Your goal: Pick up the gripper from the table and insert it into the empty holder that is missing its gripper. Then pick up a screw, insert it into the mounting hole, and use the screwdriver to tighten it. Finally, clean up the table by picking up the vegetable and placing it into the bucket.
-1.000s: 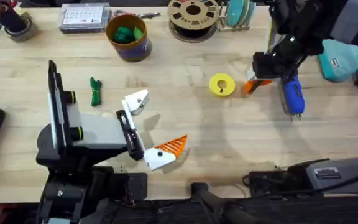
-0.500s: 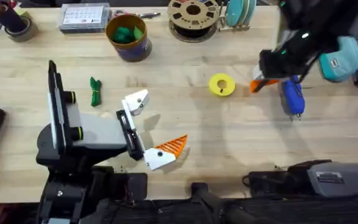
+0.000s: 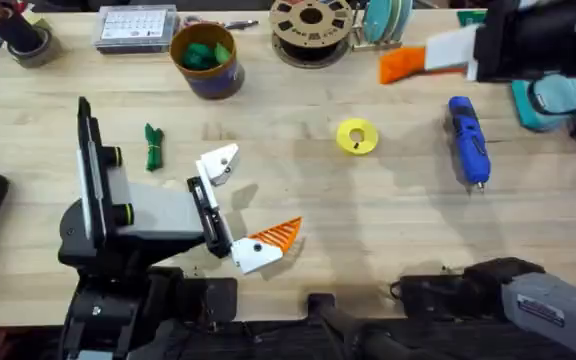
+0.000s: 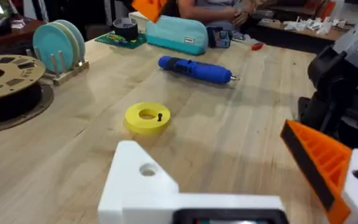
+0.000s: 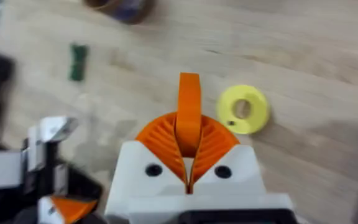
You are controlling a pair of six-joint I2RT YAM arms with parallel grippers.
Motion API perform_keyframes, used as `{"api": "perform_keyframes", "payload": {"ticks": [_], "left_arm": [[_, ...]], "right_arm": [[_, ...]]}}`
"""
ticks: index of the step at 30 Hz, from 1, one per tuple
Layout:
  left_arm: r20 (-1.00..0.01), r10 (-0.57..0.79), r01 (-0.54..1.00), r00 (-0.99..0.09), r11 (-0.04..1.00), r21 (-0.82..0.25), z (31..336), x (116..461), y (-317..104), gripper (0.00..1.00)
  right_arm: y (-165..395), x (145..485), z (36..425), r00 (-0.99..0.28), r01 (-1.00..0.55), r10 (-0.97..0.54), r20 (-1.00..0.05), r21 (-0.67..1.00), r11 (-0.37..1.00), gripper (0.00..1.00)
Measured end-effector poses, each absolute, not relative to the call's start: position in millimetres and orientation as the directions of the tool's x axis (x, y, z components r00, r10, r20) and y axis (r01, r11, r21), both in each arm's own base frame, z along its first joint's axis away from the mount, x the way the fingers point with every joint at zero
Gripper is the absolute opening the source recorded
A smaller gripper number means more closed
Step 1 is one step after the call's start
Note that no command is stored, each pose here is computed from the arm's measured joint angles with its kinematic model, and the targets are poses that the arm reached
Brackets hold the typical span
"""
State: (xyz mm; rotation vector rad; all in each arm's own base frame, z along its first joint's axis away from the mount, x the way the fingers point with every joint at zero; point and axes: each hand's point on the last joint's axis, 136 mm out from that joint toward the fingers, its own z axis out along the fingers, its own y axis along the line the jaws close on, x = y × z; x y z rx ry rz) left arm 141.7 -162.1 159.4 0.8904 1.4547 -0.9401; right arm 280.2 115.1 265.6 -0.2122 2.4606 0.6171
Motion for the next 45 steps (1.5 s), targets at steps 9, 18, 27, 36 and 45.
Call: {"api": "perform_keyframes", "payload": {"ticks": [9, 18, 27, 36, 45], "left_arm": [[-0.996, 0.018, 0.916, -0.082, 0.395, -0.068, 159, 142, -162, 0.986], [-0.996, 0.018, 0.916, -0.082, 0.395, -0.069, 159, 142, -162, 0.986], [-0.996, 0.018, 0.916, -0.083, 0.395, -0.069, 159, 142, -162, 0.986], [-0.996, 0.018, 0.916, -0.082, 0.395, -0.068, 159, 142, -162, 0.986], [-0.996, 0.018, 0.916, -0.083, 0.395, -0.069, 159, 142, -162, 0.985]], "right_arm": [[163, 280, 275, -0.768, -0.509, 0.000, -0.640, 0.611, 0.607, 0.010], [190, 272, 283, -0.717, -0.660, 0.078, -0.693, 0.710, 0.246, 0.010], [197, 244, 272, -0.844, -0.530, 0.043, -0.535, 0.844, 0.086, 0.010], [217, 215, 262, -0.882, -0.464, -0.089, -0.463, 0.886, -0.010, 0.010], [221, 215, 235, -0.919, -0.347, -0.178, -0.352, 0.936, -0.060, 0.010]]}}
